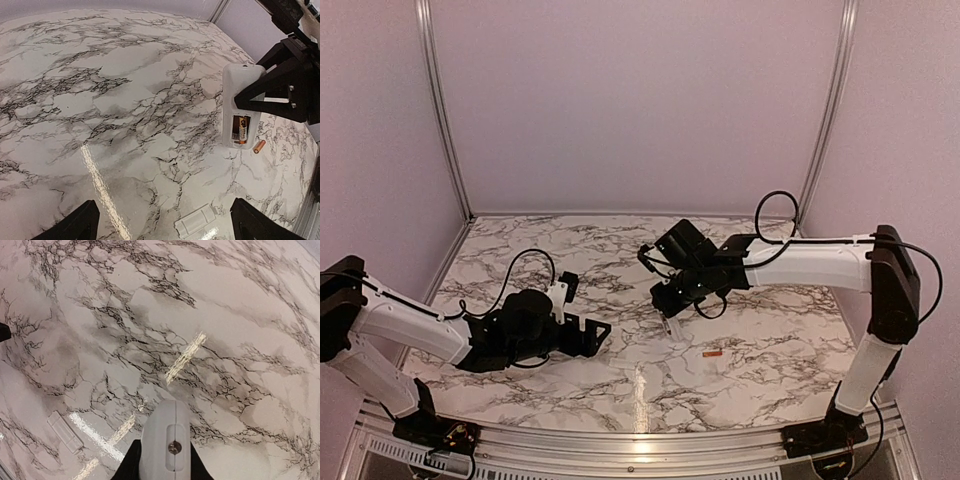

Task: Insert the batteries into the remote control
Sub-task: Place the battery at the center of the board.

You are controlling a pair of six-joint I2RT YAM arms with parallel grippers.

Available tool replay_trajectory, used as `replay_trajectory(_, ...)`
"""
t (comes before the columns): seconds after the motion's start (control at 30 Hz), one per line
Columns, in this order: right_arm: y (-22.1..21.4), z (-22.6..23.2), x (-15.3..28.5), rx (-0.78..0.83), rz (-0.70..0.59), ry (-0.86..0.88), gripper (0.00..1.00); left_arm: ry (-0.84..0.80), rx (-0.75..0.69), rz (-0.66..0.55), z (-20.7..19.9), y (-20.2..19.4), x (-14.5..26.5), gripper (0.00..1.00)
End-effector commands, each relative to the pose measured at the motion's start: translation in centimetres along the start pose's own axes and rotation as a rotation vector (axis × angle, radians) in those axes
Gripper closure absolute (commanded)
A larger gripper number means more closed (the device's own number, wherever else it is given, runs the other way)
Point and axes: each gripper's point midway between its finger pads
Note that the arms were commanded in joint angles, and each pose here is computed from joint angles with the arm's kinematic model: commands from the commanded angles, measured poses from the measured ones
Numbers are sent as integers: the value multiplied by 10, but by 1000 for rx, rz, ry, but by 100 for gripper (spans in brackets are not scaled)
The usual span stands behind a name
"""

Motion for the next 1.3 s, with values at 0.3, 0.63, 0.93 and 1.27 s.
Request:
replay_trajectory(0.3,1,0,-9,265,-41,-355,100,-7,29,3,6,-2,-6,2)
replay_trajectory(0.63,19,5,14,245,-131,-332,100,-15,27,-2,7,0,-7,2)
replay_trajectory(0.93,33,14,26,28,-185,27,100,-333,-131,-205,-42,22,18,18)
replay_trajectory(1.27,41,52,55,-11,-241,330,100,-632,-266,-316,-99,28,19,45)
Point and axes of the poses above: each gripper's point midway between its finger pads, its own x axis back along the fingers, its own z axis along the line the jaws close on, y = z × x, and after that the axes turned 5 degrees about -x, right-handed
